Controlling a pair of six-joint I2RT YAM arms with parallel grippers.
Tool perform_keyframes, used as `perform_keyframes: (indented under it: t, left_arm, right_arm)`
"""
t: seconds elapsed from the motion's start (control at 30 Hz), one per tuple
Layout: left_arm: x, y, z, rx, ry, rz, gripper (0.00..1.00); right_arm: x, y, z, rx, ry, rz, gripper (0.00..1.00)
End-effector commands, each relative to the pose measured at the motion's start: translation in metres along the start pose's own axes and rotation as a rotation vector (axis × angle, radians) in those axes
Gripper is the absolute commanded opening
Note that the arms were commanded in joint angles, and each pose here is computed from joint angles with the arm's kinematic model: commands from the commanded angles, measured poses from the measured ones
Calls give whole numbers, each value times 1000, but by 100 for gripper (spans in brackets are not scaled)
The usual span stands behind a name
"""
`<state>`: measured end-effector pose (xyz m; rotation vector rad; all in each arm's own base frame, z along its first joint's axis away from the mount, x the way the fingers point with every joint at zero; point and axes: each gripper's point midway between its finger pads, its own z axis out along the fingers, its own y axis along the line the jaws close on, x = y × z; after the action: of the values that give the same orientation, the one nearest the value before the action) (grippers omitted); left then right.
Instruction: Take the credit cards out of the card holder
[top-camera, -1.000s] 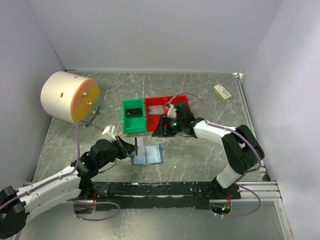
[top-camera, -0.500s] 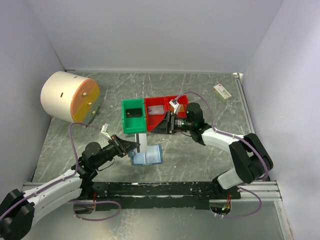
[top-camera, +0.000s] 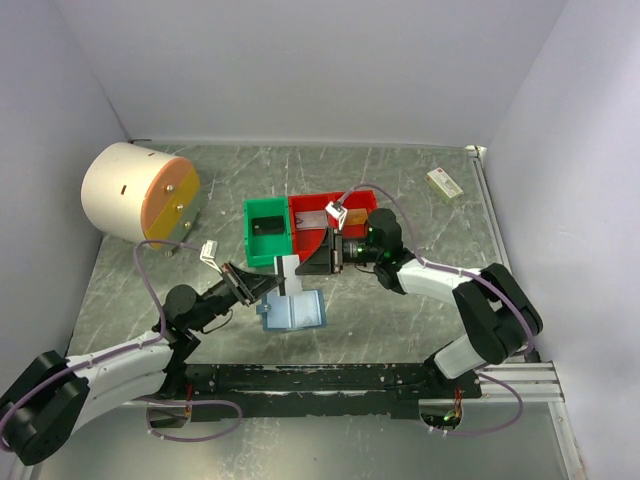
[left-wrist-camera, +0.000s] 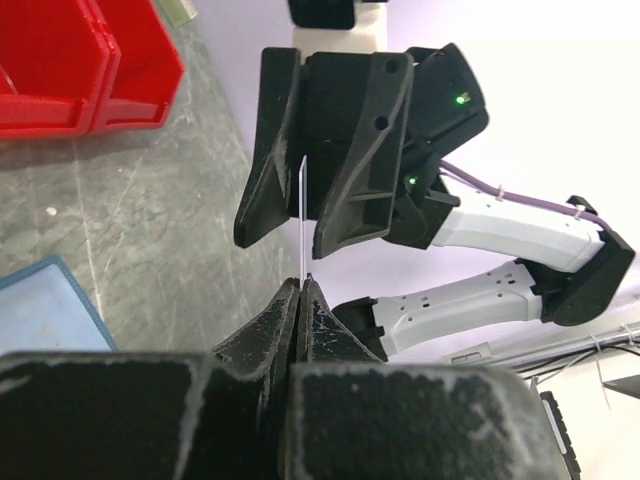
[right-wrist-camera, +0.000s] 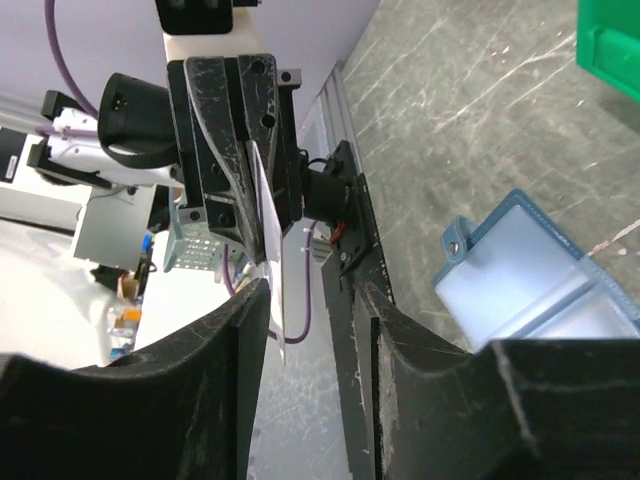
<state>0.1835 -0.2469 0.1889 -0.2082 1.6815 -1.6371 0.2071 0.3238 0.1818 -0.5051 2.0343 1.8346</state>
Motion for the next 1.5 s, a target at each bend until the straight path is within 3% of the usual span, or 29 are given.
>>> perform_keyframes:
  t: [0.0, 0.53, 0.73, 0.93, 1.0, 1.17, 1.3, 1.47]
  left_arm:
    - [-11, -26, -5, 122, -52, 9, 7]
    - [-6, -24, -7, 110, -30, 17, 7]
    - [-4, -22, -11, 114, -29, 5, 7]
    - [-4, -19, -11, 94, -28, 15, 7]
    - [-4, -19, -11, 90, -29, 18, 7]
    - [-2, -16, -9, 74, -11, 24, 8]
    - [-1, -9, -7, 40, -2, 34, 45]
    - [2, 19, -8, -126, 29, 66, 70]
  right_arm:
    - [10, 9, 0, -54, 43, -11, 39]
    - [15, 34, 13, -170, 45, 47, 23]
    - [11, 34, 14, -180, 14, 70, 10]
    - [7, 29, 17, -143, 14, 64, 9]
    - [7, 30, 17, -143, 16, 60, 0]
    - [3, 28, 17, -111, -3, 40, 0]
    - [-8, 13, 18, 28, -25, -38, 0]
    - [-24, -31, 0, 331, -65, -150, 0]
